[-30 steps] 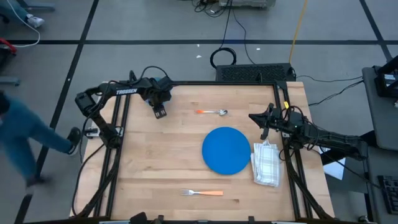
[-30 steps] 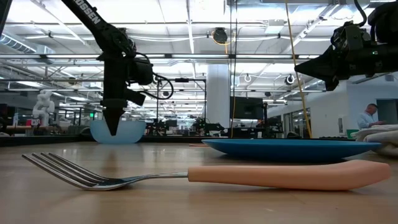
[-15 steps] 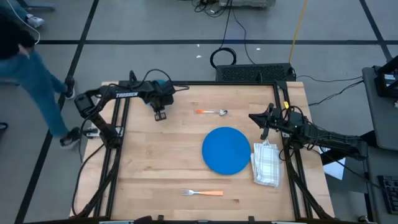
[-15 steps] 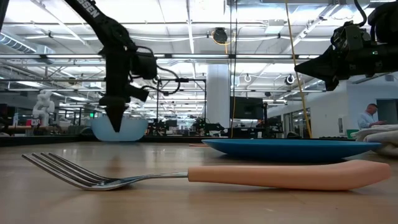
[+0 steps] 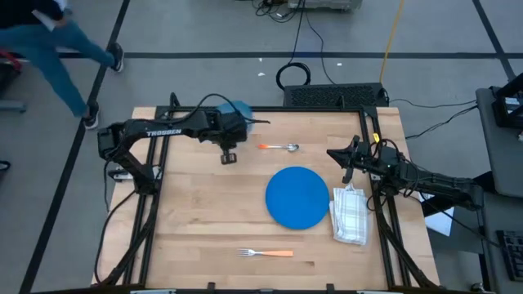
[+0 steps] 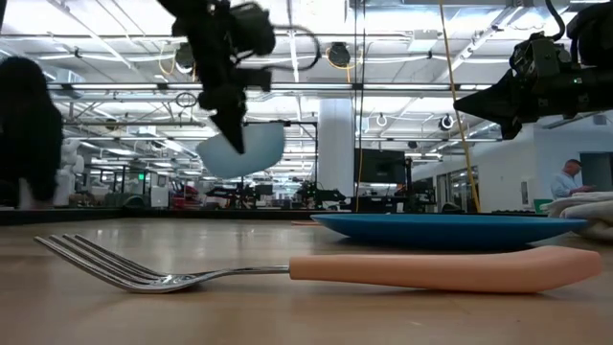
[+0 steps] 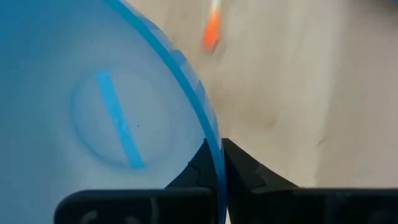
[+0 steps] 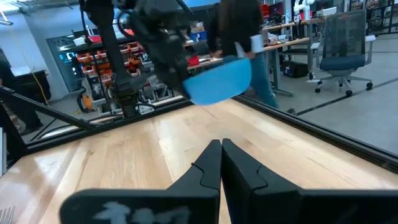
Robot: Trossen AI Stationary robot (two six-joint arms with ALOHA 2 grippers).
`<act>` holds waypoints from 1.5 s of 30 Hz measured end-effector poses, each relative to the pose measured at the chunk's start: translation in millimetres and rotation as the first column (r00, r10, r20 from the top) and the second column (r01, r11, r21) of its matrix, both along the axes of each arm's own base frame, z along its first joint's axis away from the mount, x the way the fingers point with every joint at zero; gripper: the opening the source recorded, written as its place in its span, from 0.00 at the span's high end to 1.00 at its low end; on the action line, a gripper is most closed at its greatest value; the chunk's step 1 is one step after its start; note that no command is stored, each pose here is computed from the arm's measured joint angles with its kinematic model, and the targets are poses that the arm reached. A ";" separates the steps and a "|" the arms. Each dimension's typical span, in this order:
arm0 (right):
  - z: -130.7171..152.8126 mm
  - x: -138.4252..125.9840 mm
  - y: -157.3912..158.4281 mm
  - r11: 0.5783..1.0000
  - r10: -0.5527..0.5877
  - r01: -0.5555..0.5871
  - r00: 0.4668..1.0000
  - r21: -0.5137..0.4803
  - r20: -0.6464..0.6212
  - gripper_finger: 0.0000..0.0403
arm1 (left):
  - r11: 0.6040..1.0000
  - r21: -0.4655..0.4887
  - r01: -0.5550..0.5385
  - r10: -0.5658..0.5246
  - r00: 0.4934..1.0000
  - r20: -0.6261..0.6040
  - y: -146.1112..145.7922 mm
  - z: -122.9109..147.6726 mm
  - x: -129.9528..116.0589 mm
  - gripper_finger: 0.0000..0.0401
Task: Set table place
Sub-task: Put the blue bowl on the blue plate
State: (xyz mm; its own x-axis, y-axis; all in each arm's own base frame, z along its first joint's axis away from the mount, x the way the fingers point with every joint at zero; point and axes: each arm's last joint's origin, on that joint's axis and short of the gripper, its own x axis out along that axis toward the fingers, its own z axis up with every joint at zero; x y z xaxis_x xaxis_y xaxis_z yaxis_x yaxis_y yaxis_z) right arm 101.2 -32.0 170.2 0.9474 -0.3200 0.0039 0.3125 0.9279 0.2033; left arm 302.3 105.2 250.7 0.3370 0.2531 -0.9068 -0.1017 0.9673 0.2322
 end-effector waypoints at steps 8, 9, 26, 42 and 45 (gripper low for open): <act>0.0 0.0 0.0 1.000 0.000 0.000 1.000 0.000 0.000 1.00 | 0.992 -0.033 0.124 -0.115 0.971 0.210 -48.9 22.8 31.4 0.99; 0.0 0.0 0.0 1.000 0.000 0.000 1.000 0.000 0.000 1.00 | 0.991 -0.040 0.128 -0.115 0.963 0.245 -54.3 24.3 34.9 0.99; -0.5 0.1 0.0 1.000 0.000 0.000 1.000 0.016 0.000 1.00 | 0.973 -0.021 0.232 -0.203 0.889 0.410 -111.5 7.9 48.1 0.99; -1.0 0.3 -0.1 1.000 0.000 0.000 1.000 0.017 -0.006 1.00 | 0.978 0.125 0.165 -0.201 0.899 0.388 -102.9 5.1 16.4 0.99; -1.4 0.6 -0.1 1.000 0.001 -0.001 1.000 0.021 -0.009 1.00 | 0.979 0.153 0.133 -0.190 0.866 0.463 -100.4 19.9 3.7 0.99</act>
